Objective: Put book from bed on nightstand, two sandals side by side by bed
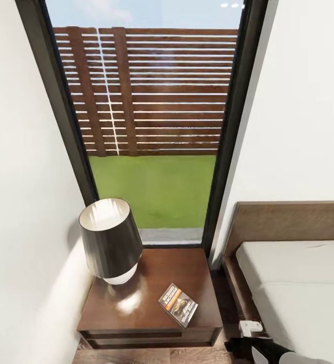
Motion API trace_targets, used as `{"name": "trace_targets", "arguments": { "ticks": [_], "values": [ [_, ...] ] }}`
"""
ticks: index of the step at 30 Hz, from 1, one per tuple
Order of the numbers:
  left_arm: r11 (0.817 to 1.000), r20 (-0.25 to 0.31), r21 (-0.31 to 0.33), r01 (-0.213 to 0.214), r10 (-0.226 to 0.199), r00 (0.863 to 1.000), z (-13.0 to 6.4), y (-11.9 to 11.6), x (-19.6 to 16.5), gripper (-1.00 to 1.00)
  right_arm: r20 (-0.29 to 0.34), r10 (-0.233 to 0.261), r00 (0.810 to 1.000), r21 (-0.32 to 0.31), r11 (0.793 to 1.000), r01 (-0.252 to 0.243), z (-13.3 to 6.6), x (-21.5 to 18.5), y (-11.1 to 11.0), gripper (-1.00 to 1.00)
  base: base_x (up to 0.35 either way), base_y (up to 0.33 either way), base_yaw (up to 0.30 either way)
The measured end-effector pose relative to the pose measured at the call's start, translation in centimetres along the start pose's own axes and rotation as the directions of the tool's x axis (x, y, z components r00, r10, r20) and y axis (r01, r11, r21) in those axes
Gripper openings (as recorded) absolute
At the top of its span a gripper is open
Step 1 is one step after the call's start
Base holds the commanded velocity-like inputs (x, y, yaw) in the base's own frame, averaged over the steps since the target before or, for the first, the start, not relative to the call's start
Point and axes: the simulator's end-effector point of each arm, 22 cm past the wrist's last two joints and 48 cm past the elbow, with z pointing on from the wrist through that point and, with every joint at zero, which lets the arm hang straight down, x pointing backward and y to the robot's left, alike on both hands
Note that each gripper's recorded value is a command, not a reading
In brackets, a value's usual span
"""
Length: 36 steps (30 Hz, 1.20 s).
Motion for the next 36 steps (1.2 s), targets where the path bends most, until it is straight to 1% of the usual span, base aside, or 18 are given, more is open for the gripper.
{"name": "trace_targets", "arguments": {
  "ticks": [1, 4, 5, 6, 9, 11, 15, 16, 18, 19, 21, 24, 28, 34, 36],
  "values": [
    [1.000, -0.003, -0.003, 0.000, 0.000, 1.000, -0.1, 0.2, 0.3, 1.00, -0.005, 0.000, 1.000, 0.000, 1.000, 0.000, -0.1, 0.5, 0.0, 1.00, 0.000, 0.000, 0.000],
    [1.000, -0.019, -0.023, 0.001, -0.002, 1.000, -0.5, 1.3, 2.3, 1.00, -0.046, 0.001, 0.999, 0.001, 1.000, -0.001, -0.4, 4.1, 0.0, 1.00, 0.000, 0.000, 0.000],
    [1.000, -0.022, -0.026, 0.001, -0.002, 1.000, -0.6, 1.5, 2.5, 1.00, -0.052, 0.001, 0.999, 0.001, 1.000, -0.001, -0.5, 4.6, 0.0, 1.00, 0.000, 0.000, 0.000],
    [0.999, -0.036, -0.037, 0.001, -0.002, 0.999, -0.8, 2.0, 3.6, 1.00, -0.070, 0.002, 0.998, 0.003, 1.000, -0.002, -0.7, 6.0, -0.1, 1.00, 0.000, 0.000, 0.000],
    [0.999, -0.059, -0.049, -0.002, -0.001, 0.998, -1.2, 2.9, 5.2, 1.00, -0.090, 0.004, 0.996, 0.006, 1.000, -0.004, -1.2, 7.5, -0.1, 1.00, 0.000, 0.000, 0.000],
    [0.998, -0.079, -0.057, -0.006, 0.002, 0.997, -1.6, 3.4, 6.6, 1.00, -0.118, 0.005, 0.993, 0.007, 1.000, -0.005, -1.6, 9.7, -0.2, 1.00, 0.000, 0.000, 0.000],
    [0.998, -0.106, -0.068, -0.011, 0.004, 0.994, -2.3, 4.3, 8.8, 1.00, -0.140, 0.007, 0.990, 0.009, 1.000, -0.006, -2.4, 12.6, -0.3, 1.00, 0.000, 0.000, 0.000],
    [0.998, -0.111, -0.069, -0.012, 0.005, 0.994, -2.5, 4.4, 9.1, 1.00, -0.144, 0.007, 0.990, 0.010, 1.000, -0.006, -2.6, 13.0, -0.3, 1.00, 0.000, 0.000, 0.000],
    [0.997, -0.125, -0.074, -0.017, 0.008, 0.992, -2.9, 5.0, 10.2, 1.00, -0.168, 0.009, 0.986, 0.012, 1.000, -0.008, -3.1, 15.3, -0.4, 1.00, 0.000, 0.000, 0.000],
    [0.997, -0.135, -0.070, -0.018, 0.009, 0.991, -3.2, 5.6, 11.0, 1.00, -0.194, 0.013, 0.981, 0.015, 1.000, -0.010, -3.6, 17.5, -0.6, 1.00, 0.000, 0.000, 0.000],
    [0.999, -0.149, -0.051, -0.018, 0.010, 0.989, -3.6, 6.1, 12.2, 1.00, -0.219, 0.015, 0.976, 0.017, 1.000, -0.012, -4.3, 19.5, -0.7, 1.00, 0.000, 0.000, 0.000],
    [0.999, -0.157, -0.036, -0.016, 0.011, 0.988, -4.1, 6.6, 12.8, 1.00, -0.234, 0.015, 0.972, 0.016, 1.000, -0.011, -4.9, 20.6, -0.6, 1.00, 0.000, 0.000, 0.000],
    [0.999, -0.159, -0.033, -0.014, 0.009, 0.987, -4.7, 7.0, 13.0, 1.00, -0.240, 0.013, 0.971, 0.014, 1.000, -0.010, -5.5, 20.9, -0.4, 1.00, 0.000, 0.000, 0.000],
    [0.998, -0.154, -0.056, -0.017, 0.008, 0.988, -5.6, 9.0, 12.5, 1.00, -0.241, 0.013, 0.970, 0.011, 1.000, -0.010, -6.3, 20.9, -0.2, 1.00, 0.000, 0.000, 0.000],
    [0.998, -0.154, -0.057, -0.017, 0.008, 0.988, -5.9, 9.1, 12.5, 1.00, -0.241, 0.013, 0.970, 0.012, 1.000, -0.010, -6.6, 20.8, -0.2, 1.00, 0.000, 0.000, 0.000]
  ]
}}
